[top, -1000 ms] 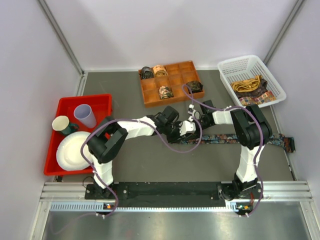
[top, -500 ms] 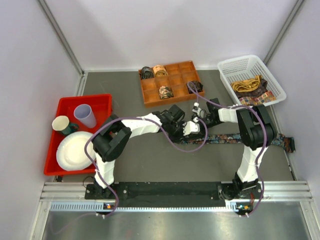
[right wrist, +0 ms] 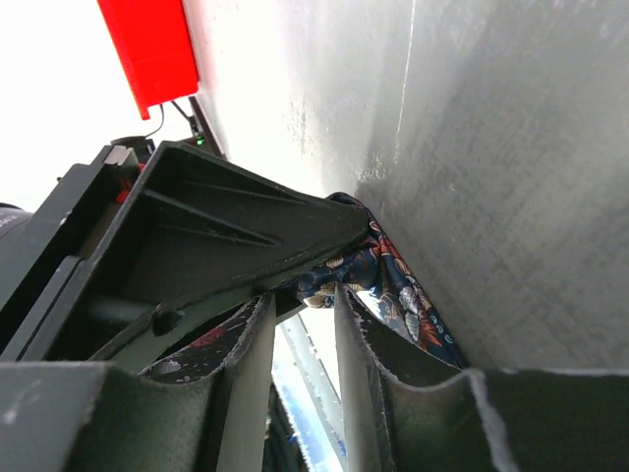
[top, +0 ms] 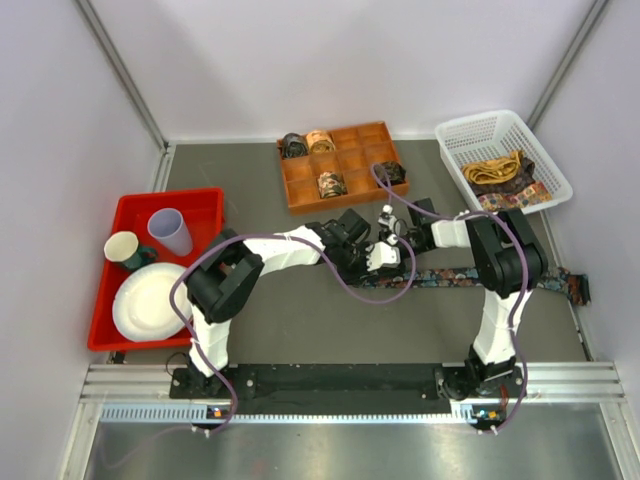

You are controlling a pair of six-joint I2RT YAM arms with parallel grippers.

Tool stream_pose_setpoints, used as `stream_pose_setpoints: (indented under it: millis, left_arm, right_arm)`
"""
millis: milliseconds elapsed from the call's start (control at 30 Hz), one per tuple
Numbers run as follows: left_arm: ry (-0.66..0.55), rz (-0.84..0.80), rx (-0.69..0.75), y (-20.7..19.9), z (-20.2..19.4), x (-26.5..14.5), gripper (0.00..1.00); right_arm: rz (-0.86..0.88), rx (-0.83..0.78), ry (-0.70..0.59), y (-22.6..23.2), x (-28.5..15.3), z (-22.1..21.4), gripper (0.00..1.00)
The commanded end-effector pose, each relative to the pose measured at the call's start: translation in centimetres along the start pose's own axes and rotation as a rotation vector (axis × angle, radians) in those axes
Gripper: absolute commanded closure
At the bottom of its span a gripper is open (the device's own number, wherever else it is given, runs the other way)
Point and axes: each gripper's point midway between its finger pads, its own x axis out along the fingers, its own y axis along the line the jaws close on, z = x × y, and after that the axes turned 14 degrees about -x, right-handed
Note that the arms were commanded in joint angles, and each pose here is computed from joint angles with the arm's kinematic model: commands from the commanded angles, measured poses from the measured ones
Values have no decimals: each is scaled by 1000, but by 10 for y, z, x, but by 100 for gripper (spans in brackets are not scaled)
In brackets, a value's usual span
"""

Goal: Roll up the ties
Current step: Roll the tie at the center of the board.

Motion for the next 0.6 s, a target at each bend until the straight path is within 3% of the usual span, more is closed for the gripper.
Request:
stream_pose_setpoints:
  millis: [0, 100, 200, 300, 467, 567]
  left_arm:
    - [175, -28, -43, -7, -56, 21, 78]
    - [172, -26, -46, -6, -55, 22, 78]
    - [172, -30, -46, -6, -55, 23, 78]
    - [171, -30, -44, -6, -55, 24, 77]
    - [169, -28, -54, -6, -54, 23, 71]
    - [162, -31, -55, -7, -52, 21, 63]
  right_arm:
    - [35, -27, 19, 3, 15, -1, 70]
    - [31, -18, 20, -1, 17, -3, 71]
    - [30, -7, 20, -3, 17, -6, 81]
    - [10, -16, 24, -6, 17, -8, 100]
    - [-85, -8, 31, -25, 12, -13, 100]
    - [-149, -8, 24, -36, 8, -13, 100]
